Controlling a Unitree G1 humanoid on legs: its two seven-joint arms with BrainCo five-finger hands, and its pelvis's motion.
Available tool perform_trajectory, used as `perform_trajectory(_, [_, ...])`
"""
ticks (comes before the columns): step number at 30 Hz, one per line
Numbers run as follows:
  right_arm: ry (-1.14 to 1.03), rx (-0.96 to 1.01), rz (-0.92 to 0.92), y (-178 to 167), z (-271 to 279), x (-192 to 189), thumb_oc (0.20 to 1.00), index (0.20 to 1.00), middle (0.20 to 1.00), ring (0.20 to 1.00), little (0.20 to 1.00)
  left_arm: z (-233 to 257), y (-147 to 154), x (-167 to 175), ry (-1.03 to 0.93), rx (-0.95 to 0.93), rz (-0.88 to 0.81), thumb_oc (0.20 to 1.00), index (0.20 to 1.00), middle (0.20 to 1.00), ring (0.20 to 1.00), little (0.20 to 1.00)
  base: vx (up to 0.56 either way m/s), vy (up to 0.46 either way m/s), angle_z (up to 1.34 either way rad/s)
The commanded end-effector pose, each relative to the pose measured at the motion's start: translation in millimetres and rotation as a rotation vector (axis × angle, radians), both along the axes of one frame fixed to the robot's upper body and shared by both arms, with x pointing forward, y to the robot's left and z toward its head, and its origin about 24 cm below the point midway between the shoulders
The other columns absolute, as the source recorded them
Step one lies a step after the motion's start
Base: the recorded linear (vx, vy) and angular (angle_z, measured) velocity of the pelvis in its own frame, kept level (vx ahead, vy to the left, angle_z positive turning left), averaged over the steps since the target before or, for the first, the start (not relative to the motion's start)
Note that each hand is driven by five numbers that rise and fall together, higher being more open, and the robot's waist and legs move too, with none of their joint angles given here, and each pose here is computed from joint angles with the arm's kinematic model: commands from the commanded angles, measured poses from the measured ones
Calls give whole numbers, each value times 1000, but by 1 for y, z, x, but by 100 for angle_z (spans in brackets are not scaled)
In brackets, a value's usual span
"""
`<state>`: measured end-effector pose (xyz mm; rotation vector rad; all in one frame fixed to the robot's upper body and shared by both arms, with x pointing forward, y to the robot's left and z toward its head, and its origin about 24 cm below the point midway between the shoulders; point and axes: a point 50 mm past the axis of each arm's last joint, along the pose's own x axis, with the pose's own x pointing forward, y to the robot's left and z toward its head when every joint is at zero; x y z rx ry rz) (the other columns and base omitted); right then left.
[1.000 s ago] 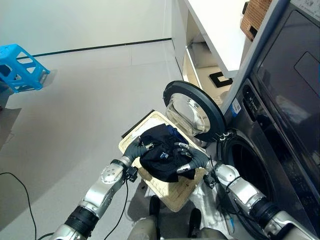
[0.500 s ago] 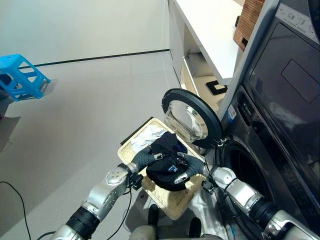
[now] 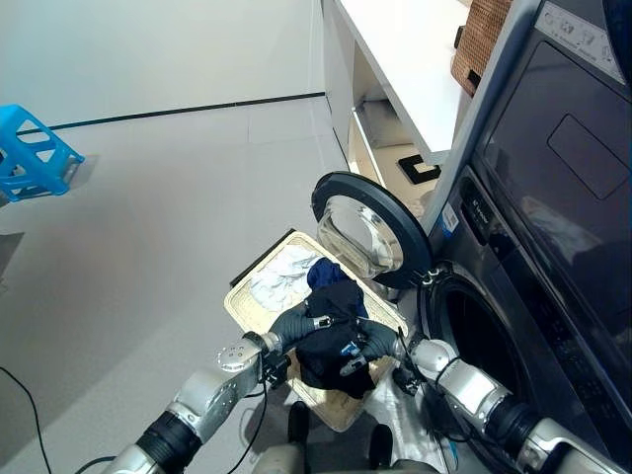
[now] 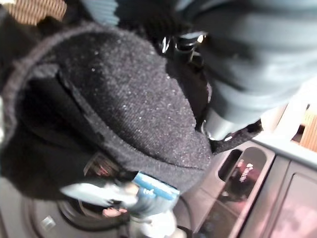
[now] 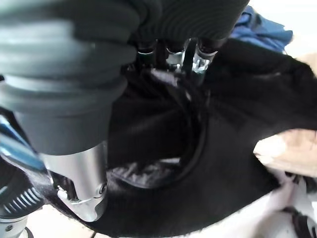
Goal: Put the clothes into the washing machine.
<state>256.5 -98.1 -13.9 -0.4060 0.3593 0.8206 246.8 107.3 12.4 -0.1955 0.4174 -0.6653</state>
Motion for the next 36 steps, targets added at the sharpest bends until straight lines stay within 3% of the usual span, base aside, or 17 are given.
perform_trajectory(1, [-15,120,87,42,17,1,200,200,200,200,200,43,-51,8,-65,-300,-118,200,200,200,200,200,-8,-28,-4])
perform_trajectory(10, [4,149,-31,46,15,11,200,200,200,200,200,42,-63,5,38,-492,-66,200,200,200,200,200,-36,-32,-7])
perform_trajectory(17, [48,208,-133,41,8,13,200,200,200,200,200,38,-69,4,7,-412,-105,200,200,200,200,200,-13,-31,-3])
perform_trajectory(18, [60,230,-161,40,7,13,200,200,200,200,200,35,-69,5,-4,-350,-88,724,724,724,724,724,-2,-48,-1])
perform_trajectory(19, [68,243,-177,40,7,14,200,200,200,200,200,32,-68,7,-7,-312,-73,1000,1000,1000,1000,1000,-1,-43,-1])
perform_trajectory(26, [131,349,-304,32,3,16,200,200,200,200,200,25,-48,24,-132,-42,80,1000,1000,1000,1000,1000,-3,-29,-4])
perform_trajectory(27, [170,373,-350,24,-2,16,200,200,200,200,200,32,-34,34,-247,53,182,1000,1000,1000,1000,1000,5,-26,-6])
perform_trajectory(31, [204,331,-388,6,-11,17,200,200,200,200,200,40,-6,47,-374,192,364,1000,1000,1000,1000,1000,-3,-16,-5])
perform_trajectory(34, [275,281,-423,-12,-25,17,200,200,200,200,200,29,26,55,-344,334,606,1000,1000,1000,1000,1000,0,0,0])
perform_trajectory(36, [296,269,-435,-17,-30,17,200,200,200,200,200,27,35,57,-342,367,681,1000,1000,1000,1000,1000,0,0,0])
